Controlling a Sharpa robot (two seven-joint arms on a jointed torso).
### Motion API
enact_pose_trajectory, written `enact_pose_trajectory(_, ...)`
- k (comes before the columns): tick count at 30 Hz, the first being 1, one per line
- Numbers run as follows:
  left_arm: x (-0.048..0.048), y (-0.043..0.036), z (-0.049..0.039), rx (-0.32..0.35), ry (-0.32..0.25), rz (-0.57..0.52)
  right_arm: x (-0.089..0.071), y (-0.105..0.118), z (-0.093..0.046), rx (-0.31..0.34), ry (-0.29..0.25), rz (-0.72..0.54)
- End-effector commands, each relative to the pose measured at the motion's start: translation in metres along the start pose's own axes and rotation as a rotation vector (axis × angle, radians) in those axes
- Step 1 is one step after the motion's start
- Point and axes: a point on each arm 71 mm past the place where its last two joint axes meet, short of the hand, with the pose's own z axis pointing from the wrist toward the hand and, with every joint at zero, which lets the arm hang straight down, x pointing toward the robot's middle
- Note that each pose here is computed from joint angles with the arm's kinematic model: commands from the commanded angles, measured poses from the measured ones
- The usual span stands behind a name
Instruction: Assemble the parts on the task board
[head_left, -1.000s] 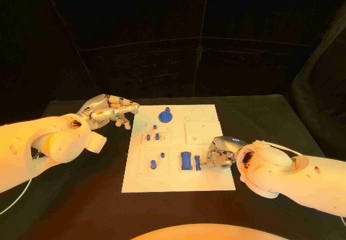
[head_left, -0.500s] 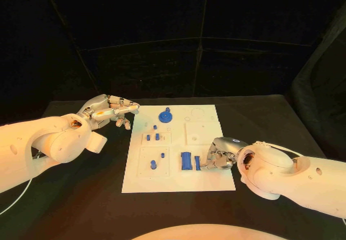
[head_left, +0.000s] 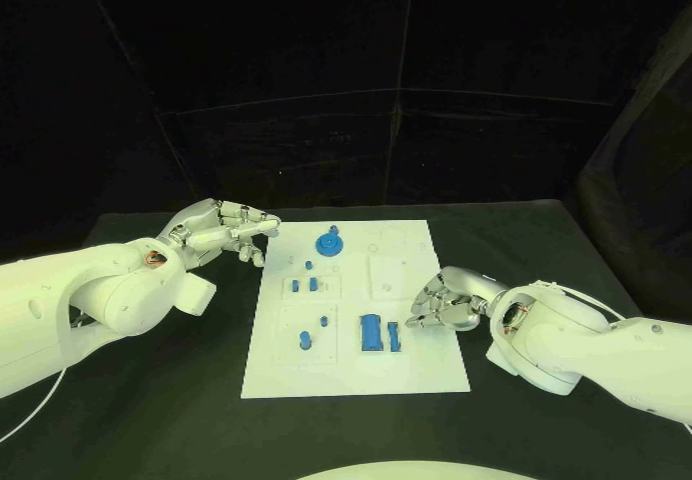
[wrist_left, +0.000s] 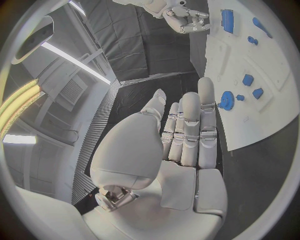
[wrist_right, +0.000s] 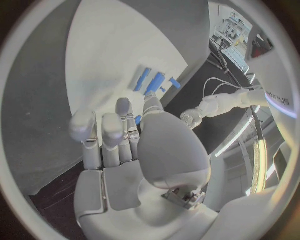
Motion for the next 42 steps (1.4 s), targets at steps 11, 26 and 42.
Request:
enact_pose_trajectory(11,-0.0211,0.01,0.0324,0.155,-0.189,-0.149,-0.054,-0.019,0.079,-0.25,-0.199,0.755)
enact_pose_trajectory(26,-0.0157,0.0229,0.0534,0.117,-0.222,-0.122,-0.054,-0.024,0.105,-0.206,-0.244,0.753)
enact_pose_trajectory(42,0.047,0.0391,0.0328,0.107,-0.393,-0.102,-0.025,0.019,0.069,-0.148,-0.427,0.937)
